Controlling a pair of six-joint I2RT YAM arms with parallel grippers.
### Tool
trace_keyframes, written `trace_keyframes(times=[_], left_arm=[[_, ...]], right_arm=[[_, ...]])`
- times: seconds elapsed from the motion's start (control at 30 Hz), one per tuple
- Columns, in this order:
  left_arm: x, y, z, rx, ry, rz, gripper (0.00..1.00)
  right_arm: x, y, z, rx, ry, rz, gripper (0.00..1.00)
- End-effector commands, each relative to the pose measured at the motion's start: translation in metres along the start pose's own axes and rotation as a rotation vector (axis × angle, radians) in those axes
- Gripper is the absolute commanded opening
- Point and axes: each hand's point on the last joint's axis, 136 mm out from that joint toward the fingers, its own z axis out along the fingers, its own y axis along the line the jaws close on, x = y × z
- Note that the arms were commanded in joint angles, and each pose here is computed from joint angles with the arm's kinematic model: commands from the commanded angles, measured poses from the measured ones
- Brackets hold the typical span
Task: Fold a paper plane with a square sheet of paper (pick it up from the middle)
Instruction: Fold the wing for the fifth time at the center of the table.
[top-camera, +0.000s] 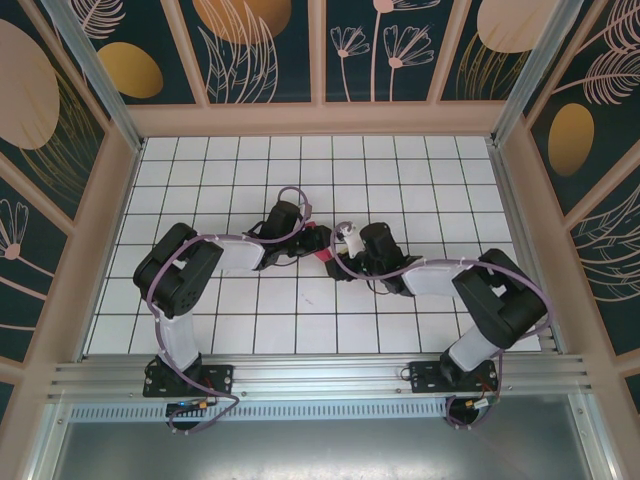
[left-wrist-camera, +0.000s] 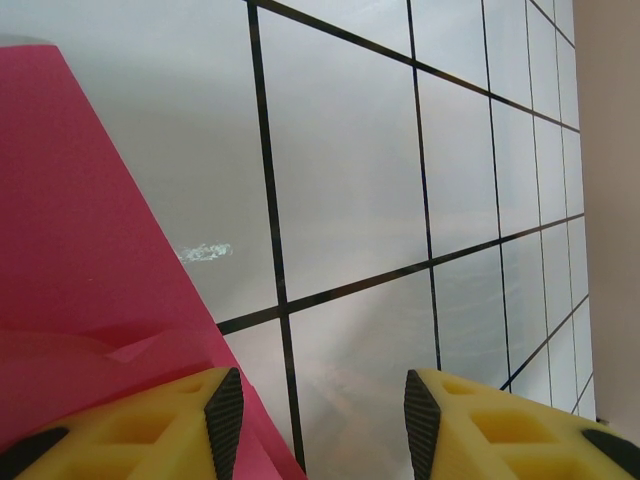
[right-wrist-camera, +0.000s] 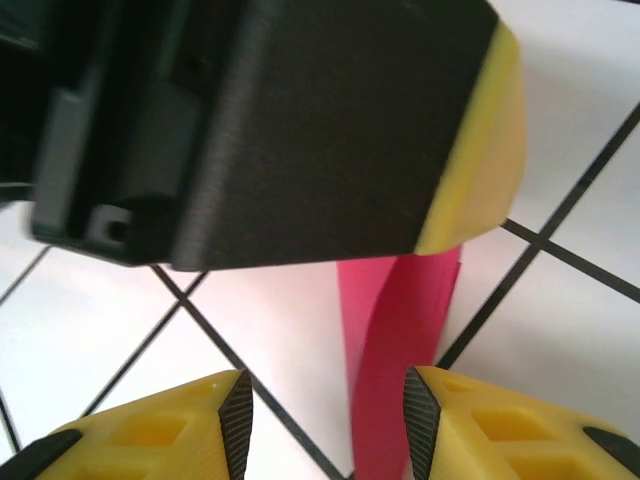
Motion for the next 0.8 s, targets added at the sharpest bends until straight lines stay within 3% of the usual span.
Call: trace_keyframes(times=[0.0, 0.77], left_arm=[[-0.004, 0.001, 0.003, -0.012, -0.006, 0.019, 0.49], [-0.003, 0.0, 0.004, -0.007, 0.004, 0.028, 0.49]], right_arm=[[0.0, -0.006, 0.008, 0.026, 0.017, -0.026, 0.46], [0.017, -0.008, 0.019, -0.181, 0.073, 0.32, 0.13]])
